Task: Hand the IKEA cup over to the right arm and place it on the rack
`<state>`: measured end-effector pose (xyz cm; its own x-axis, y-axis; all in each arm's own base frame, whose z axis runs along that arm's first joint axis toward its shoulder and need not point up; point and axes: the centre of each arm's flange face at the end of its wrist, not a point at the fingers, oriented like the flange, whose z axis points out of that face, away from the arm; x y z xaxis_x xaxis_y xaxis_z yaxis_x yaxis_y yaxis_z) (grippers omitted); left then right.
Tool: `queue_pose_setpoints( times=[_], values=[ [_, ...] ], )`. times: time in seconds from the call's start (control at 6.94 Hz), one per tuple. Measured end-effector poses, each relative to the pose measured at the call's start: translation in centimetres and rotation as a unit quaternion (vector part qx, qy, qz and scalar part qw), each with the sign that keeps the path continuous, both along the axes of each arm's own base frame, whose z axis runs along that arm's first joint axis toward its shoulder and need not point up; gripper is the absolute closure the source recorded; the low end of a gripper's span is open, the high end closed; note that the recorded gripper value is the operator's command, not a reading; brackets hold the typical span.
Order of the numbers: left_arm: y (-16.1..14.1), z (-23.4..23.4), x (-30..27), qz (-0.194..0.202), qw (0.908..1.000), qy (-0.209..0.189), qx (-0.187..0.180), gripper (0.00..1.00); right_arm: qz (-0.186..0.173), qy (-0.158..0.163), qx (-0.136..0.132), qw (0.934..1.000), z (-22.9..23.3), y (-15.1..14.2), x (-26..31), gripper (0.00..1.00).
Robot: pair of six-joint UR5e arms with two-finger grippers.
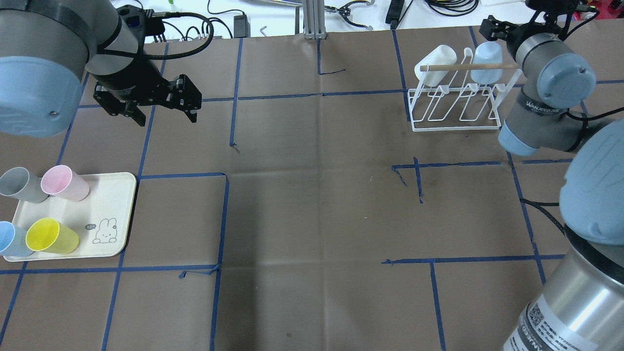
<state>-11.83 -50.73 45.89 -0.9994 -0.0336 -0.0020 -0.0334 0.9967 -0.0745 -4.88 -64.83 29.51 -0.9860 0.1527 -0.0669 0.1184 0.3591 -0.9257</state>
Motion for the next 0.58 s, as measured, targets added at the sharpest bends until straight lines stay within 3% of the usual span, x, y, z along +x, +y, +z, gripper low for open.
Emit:
queue_pose_setpoints(
  times=[0.29,0.58],
  values=[
    [0.0,0.0,0.0,0.000,1.0000,0.000,-0.001,0.01,0.001,0.000,0.003,1.0000,3.3,0.6,0.5,0.00],
    [0.0,0.0,0.0,0.000,1.0000,0.000,-0.001,0.01,0.010,-0.009,0.033,0.9994,7.3,1.6,2.1,0.00]
  ],
)
